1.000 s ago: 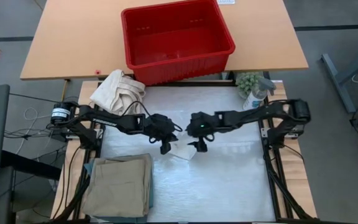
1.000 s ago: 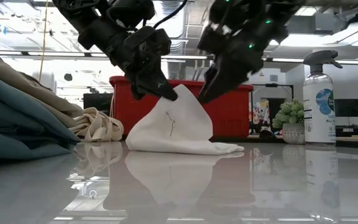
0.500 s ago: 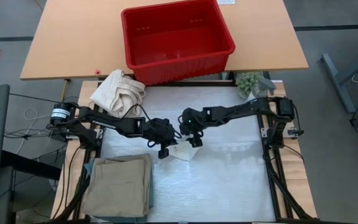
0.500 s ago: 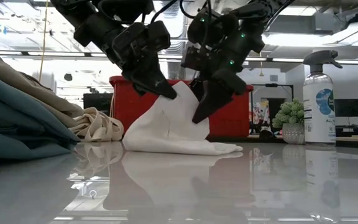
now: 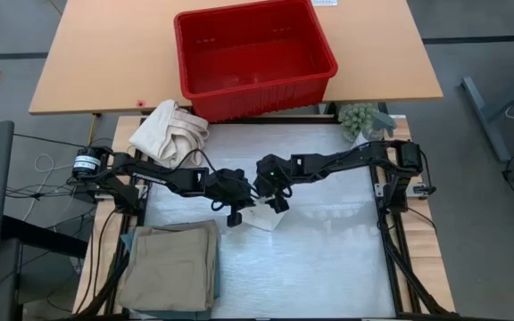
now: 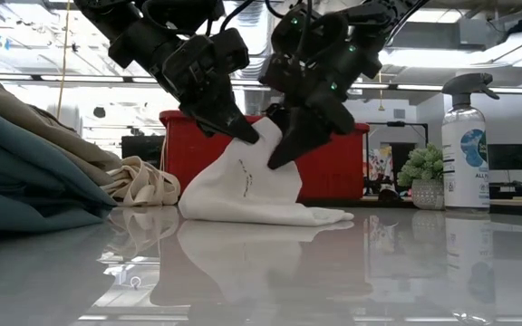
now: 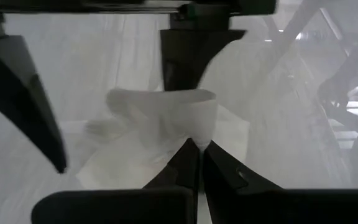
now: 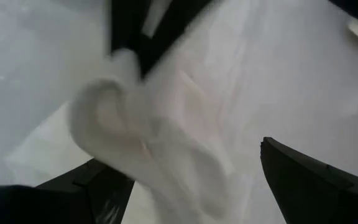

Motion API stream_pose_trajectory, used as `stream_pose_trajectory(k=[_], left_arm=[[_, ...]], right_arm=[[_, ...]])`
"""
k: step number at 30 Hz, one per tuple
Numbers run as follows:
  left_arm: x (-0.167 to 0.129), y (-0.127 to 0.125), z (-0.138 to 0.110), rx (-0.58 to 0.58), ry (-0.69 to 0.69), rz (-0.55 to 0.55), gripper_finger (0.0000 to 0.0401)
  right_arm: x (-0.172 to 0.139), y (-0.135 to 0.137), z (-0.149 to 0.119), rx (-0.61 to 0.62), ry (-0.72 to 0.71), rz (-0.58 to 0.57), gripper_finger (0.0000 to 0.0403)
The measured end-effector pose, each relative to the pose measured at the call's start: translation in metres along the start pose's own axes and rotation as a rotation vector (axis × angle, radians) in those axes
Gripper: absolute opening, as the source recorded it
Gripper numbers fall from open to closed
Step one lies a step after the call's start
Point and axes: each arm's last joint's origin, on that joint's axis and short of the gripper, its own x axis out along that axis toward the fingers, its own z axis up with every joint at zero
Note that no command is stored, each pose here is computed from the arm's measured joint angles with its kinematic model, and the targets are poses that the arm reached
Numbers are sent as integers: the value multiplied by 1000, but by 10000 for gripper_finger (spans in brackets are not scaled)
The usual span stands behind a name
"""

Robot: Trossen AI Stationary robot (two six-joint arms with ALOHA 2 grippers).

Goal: Fold Laundry from Bin
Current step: Fold the white underwear

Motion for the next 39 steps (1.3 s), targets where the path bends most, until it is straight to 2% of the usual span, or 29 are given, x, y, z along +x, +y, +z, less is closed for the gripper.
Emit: stream_pose_trajectory(k=[10,14,17,21,24,30,35,39], left_arm=[[0,1,1,0,-6,17,0],[0,0,2,6,-22,13,0],[0,-1,2,8,-24,12,0],[0,-2,2,24,-22,3,0],[0,-2,2,35,-14,3,0],[0,-1,3,46,-21,11,0],[0,1,3,60,-24,67,0],[-3,2,4,53,-24,108,0]], right_arm=[[6,14,3,-26,4,49,354],[8,10,1,-19,0,38,352],[15,7,-4,0,16,34,335],[26,7,-13,28,55,49,288],[27,10,-13,44,68,60,231],[18,7,3,74,83,71,41],[7,-1,20,125,119,42,34],[-5,-4,26,170,234,35,34]])
